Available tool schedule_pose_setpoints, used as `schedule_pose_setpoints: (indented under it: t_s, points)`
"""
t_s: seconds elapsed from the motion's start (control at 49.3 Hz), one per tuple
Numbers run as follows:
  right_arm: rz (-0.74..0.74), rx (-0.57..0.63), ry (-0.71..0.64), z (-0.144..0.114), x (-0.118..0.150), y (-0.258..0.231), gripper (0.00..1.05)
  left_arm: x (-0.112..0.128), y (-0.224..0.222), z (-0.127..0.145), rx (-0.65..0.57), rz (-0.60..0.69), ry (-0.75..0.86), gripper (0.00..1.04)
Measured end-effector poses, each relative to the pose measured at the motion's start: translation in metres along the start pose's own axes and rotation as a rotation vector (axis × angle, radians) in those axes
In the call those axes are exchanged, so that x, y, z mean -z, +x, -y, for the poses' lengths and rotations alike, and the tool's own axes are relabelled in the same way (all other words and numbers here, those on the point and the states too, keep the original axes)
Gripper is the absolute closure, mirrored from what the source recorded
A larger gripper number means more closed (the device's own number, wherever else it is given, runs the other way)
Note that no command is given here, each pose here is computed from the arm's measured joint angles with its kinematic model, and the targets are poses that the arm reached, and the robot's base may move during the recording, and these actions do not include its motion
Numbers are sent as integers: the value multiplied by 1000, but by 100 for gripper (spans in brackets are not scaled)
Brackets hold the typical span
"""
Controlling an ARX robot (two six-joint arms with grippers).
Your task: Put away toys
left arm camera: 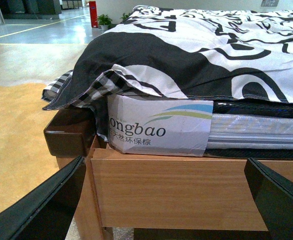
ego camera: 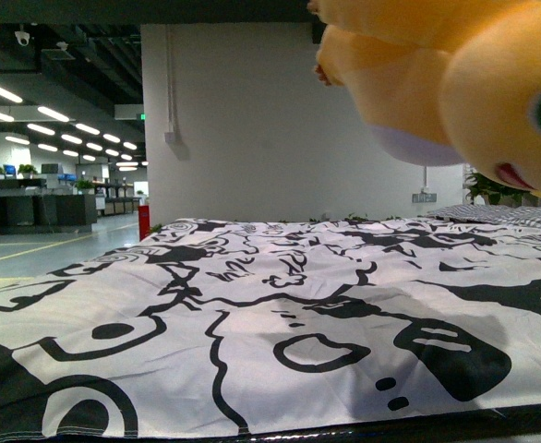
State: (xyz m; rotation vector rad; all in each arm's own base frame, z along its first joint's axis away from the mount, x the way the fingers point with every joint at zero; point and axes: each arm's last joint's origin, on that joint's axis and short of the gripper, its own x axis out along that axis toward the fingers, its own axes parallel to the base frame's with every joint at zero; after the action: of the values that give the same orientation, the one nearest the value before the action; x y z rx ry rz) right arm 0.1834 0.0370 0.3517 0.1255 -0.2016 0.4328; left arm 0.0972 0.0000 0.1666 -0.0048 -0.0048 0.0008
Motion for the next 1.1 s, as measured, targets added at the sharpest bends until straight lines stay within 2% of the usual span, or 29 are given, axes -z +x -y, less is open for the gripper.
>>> schedule_pose_setpoints:
  t_s: [0.183, 0.426, 0.609, 0.71, 0.812, 0.913, 1.096]
  points:
    - [-7, 34, 55, 10, 30, -49, 97, 0, 0, 0, 0, 0, 0, 6]
    - [-75, 108, 160, 15, 89, -103, 97, 0, 0, 0, 0, 0, 0, 6]
    - [-54, 135, 118, 7, 117, -120, 97, 0, 0, 0, 0, 0, 0, 6]
    - [-31, 144, 47, 2, 133, -120, 97, 0, 0, 0, 0, 0, 0, 6]
    - [1, 122, -4, -4, 140, -119, 97, 0, 0, 0, 0, 0, 0, 6]
    - [55, 100, -42, -10, 136, -119, 97, 0, 0, 0, 0, 0, 0, 6]
    - [37, 94, -52, -14, 140, -119, 97, 0, 0, 0, 0, 0, 0, 6]
